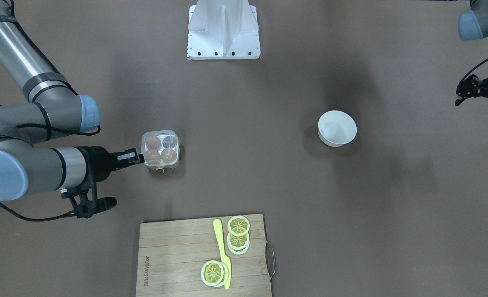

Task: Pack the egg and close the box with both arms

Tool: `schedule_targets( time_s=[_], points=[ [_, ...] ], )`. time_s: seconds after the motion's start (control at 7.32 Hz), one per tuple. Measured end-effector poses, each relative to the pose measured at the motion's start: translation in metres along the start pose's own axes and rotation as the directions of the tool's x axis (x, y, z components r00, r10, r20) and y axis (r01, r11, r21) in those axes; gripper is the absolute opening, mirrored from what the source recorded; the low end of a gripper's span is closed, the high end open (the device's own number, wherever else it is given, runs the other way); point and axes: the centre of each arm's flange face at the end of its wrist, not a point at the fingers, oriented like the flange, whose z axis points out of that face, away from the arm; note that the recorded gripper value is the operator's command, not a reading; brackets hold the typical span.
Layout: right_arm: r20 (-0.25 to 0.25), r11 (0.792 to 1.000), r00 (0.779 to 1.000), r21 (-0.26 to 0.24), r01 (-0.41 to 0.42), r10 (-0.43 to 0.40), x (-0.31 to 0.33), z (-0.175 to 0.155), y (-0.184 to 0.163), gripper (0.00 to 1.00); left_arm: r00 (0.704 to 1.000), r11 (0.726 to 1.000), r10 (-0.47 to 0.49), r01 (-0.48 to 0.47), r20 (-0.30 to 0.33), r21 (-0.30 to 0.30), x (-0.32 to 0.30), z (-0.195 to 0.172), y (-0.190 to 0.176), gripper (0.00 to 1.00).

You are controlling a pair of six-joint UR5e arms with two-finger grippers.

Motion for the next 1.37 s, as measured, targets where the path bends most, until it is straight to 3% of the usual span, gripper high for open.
schedule_targets(
  time_s=[0.14, 0.27, 0.68, 0.96, 1.37],
  points=[
    [0.001, 0.999, 1.000, 0.034, -0.002, 0.002, 0.024, -0.019, 0.003, 0.88, 1.000, 1.000, 0.001, -0.001, 0.000, 0.001, -0.001, -0.001, 0.001, 0.97],
    [-0.001, 0.998, 1.000, 0.066, -0.017, 0.017, 0.051, -0.039, 0.009, 0.99, 1.000, 1.000, 0.008, -0.008, 0.001, 0.003, -0.002, -0.002, 0.002, 0.97],
    [-0.024, 0.985, 0.997, 0.157, -0.073, 0.078, 0.123, -0.087, 0.047, 0.99, 0.999, 1.000, 0.006, -0.006, -0.051, 0.008, -0.006, -0.006, 0.008, 0.97],
    [-0.043, 0.966, 0.991, 0.233, -0.112, 0.125, 0.179, -0.122, 0.080, 1.00, 0.998, 1.000, -0.002, 0.003, -0.065, 0.010, -0.008, -0.008, 0.010, 0.97],
    [-0.158, 0.945, 0.978, 0.317, -0.080, 0.135, 0.282, -0.145, 0.128, 1.00, 0.997, 1.000, -0.023, 0.023, -0.072, 0.004, -0.015, -0.007, 0.013, 0.97]
  ],
)
